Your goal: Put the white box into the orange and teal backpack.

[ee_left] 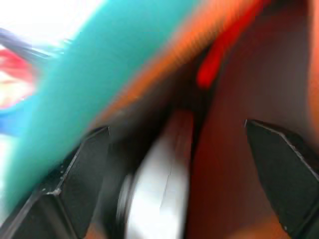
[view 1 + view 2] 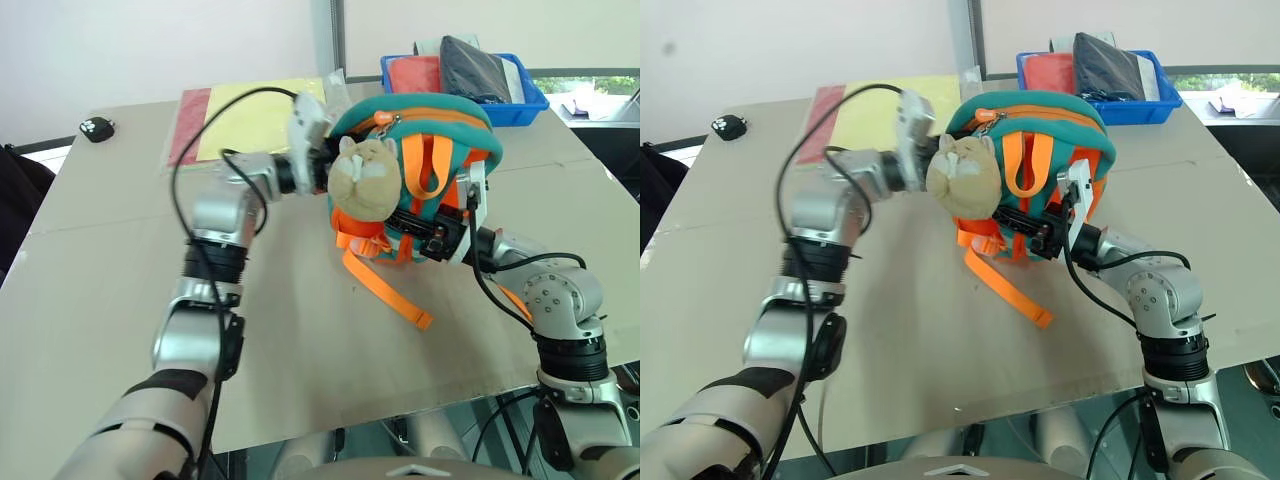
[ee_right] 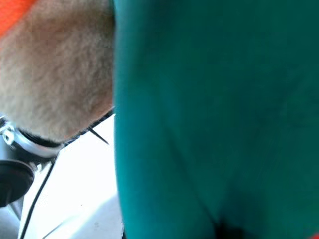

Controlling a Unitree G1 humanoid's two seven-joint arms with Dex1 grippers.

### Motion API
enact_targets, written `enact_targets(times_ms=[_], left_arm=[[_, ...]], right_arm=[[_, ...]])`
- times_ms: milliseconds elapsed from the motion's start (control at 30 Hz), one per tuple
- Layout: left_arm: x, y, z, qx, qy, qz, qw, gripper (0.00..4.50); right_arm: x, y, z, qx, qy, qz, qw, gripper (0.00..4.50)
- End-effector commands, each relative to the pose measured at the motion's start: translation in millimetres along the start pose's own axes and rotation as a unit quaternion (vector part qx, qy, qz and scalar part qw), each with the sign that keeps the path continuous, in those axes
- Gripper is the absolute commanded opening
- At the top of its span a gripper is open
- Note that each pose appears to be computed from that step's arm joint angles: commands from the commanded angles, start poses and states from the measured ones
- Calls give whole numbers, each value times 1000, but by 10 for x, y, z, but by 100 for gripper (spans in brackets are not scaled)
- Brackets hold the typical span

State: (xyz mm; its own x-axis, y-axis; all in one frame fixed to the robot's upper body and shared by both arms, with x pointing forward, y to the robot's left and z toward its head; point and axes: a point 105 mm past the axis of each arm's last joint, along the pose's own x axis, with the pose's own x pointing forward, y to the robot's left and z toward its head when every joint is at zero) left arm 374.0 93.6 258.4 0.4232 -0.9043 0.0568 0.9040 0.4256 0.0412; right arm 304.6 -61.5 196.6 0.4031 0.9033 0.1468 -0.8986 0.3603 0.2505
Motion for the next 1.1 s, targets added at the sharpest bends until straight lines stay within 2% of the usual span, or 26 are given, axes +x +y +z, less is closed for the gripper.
enact_targets(times_ms=[33, 167, 300, 467, 533, 600, 667, 800, 900, 1000, 1100], left_arm=[[-242, -211, 262, -88, -30, -18, 996, 446], [-377, -371, 297, -193, -38, -31, 980, 446], [-510, -565, 497, -216, -86, -78, 969, 446], [-465, -863, 408, -162, -59, -102, 980, 446], [-402, -850, 330, -162, -46, -84, 982, 446], [-298, -793, 204, -126, -8, -41, 991, 446], [-209, -753, 153, -47, 2, -7, 999, 446], [-96, -824, 108, 34, -23, 3, 999, 446], [-64, -928, 53, 35, -38, -2, 999, 446], [-90, -826, 64, 38, -55, 35, 997, 446], [-145, -694, 150, 39, -88, 69, 993, 365]], right_arm=[[12, 40, 61, -14, -13, 9, 1000, 0], [30, 32, 56, -15, -13, 10, 1000, 0], [51, 37, 49, -16, -15, 13, 1000, 0], [53, 42, 36, -15, -18, 12, 1000, 0], [55, 46, 35, -15, -19, 11, 1000, 0], [57, 50, 39, -15, -22, 11, 1000, 0], [59, 53, 49, -15, -26, 10, 1000, 0], [64, 71, 71, -13, -35, 11, 999, 0], [57, 73, 62, -13, -36, 9, 999, 0], [50, 72, 58, -12, -38, 7, 999, 0], [47, 70, 49, -12, -37, 7, 999, 0]])
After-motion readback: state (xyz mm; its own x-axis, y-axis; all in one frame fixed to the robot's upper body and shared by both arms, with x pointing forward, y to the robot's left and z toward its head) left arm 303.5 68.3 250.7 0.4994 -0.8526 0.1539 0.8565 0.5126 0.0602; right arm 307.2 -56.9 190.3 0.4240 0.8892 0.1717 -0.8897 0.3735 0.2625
